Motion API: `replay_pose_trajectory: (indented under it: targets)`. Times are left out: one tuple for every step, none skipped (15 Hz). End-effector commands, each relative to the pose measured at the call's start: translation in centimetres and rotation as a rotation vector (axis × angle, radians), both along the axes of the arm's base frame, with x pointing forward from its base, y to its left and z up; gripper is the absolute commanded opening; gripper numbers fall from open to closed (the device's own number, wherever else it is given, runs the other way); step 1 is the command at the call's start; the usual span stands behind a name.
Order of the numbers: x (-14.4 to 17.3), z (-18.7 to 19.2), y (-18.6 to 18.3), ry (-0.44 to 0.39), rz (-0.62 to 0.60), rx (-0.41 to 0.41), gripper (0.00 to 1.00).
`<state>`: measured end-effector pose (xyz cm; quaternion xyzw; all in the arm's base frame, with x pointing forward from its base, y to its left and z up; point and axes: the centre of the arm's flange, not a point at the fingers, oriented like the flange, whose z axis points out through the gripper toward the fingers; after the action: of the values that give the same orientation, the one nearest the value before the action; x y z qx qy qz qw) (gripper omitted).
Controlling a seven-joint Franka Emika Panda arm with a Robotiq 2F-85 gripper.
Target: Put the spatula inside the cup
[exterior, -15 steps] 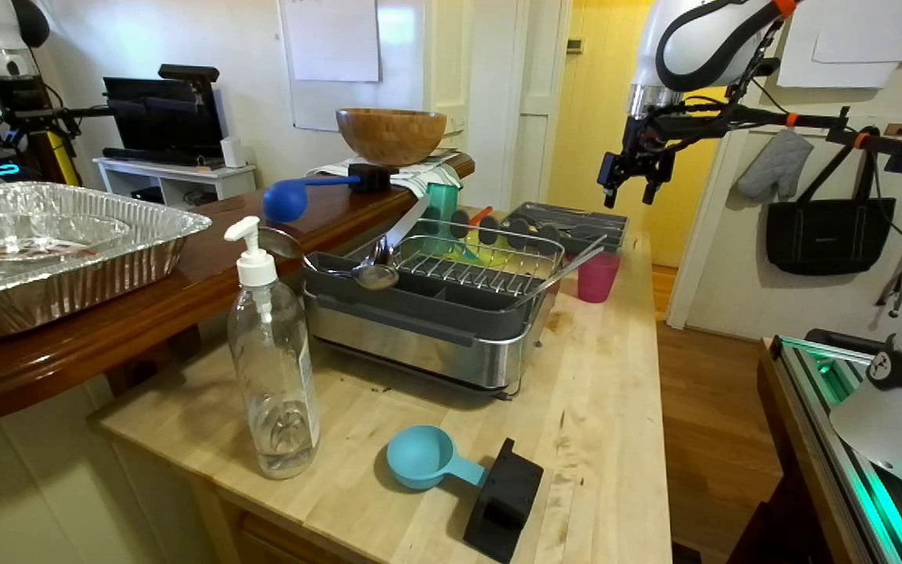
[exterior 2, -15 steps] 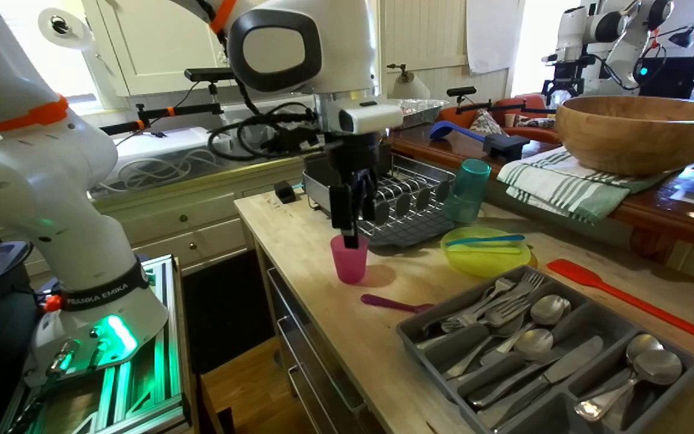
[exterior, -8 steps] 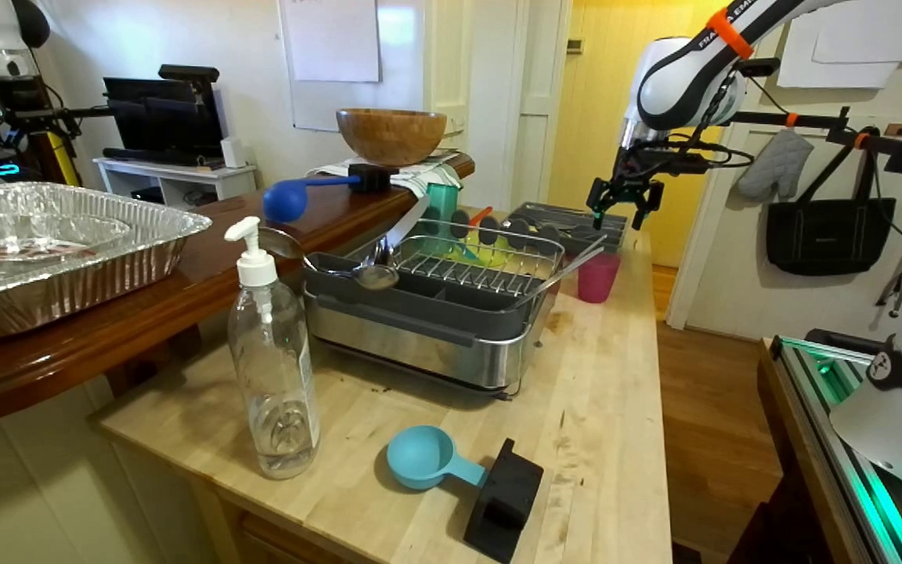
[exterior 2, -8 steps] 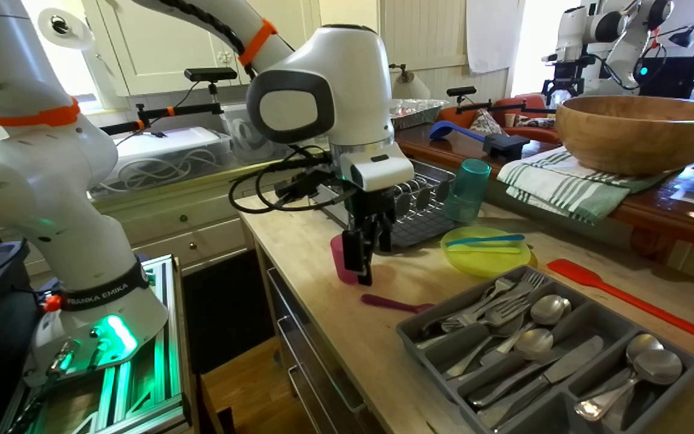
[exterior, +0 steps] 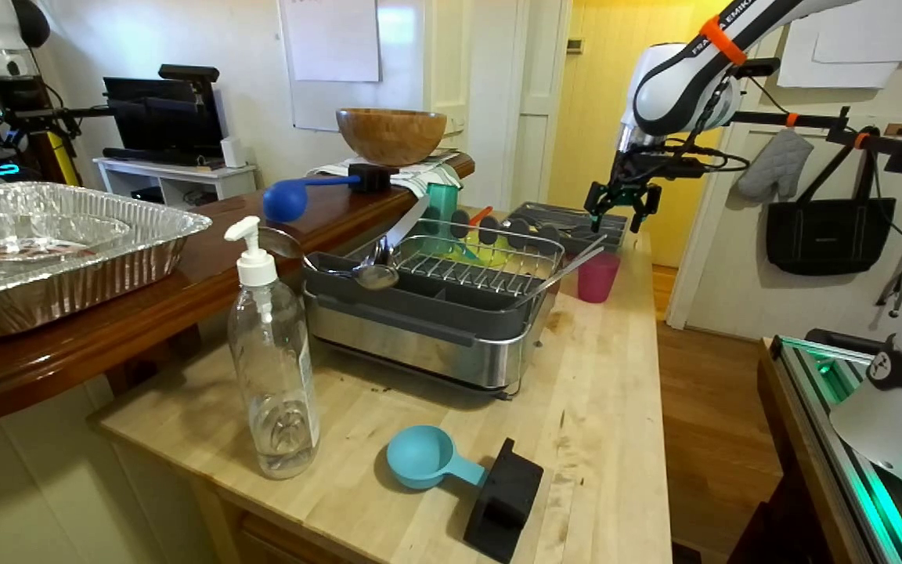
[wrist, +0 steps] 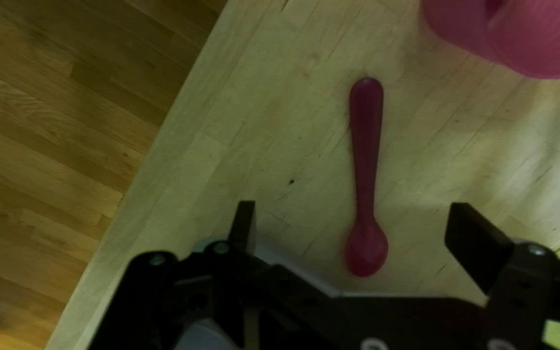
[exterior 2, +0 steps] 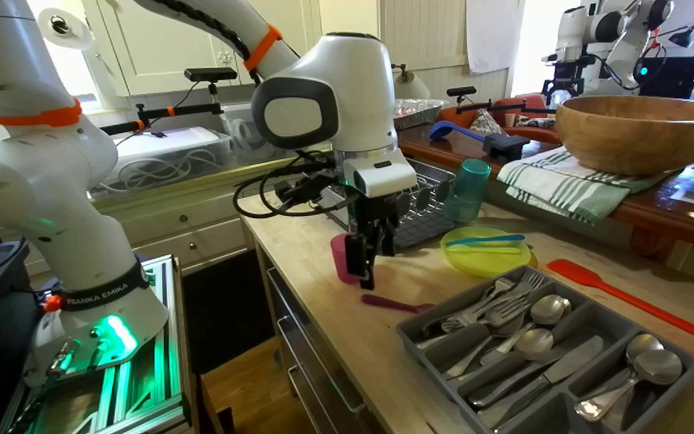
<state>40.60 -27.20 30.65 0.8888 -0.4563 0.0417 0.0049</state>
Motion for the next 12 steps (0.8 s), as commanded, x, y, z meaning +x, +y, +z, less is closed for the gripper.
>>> replay_pose_trajectory:
  targets:
    - [0.9, -3.1, -0.3, -0.01, -0.034, 0.016, 1.0]
    - [1.0, -3.6, -0.3, -0.012, -0.034, 0.024, 1.0]
    - [1.2, -4.2, -0.3, -0.017, -0.035, 0.03, 1.0]
    - [1.4, -4.8, -0.3, -0.017, -0.03, 0.032, 1.0]
    - [1.6, -5.3, -0.3, -0.017, -0.031, 0.03, 1.0]
    - [1.8, -5.9, -0.3, -0.021, -0.023, 0.034, 1.0]
    - [1.9, -6.5, -0.3, -0.023, -0.02, 0.03, 1.0]
    - [2.1, -7.0, -0.2, -0.03, -0.015, 0.035, 1.0]
    - [2.3, -7.5, -0.2, -0.032, -0.013, 0.034, 1.0]
    - [2.5, -7.9, -0.1, -0.037, -0.012, 0.036, 1.0]
    - [2.6, -8.3, -0.1, -0.038, -0.017, 0.026, 1.0]
    - [2.7, -8.5, 0.0, -0.04, -0.018, 0.035, 1.0]
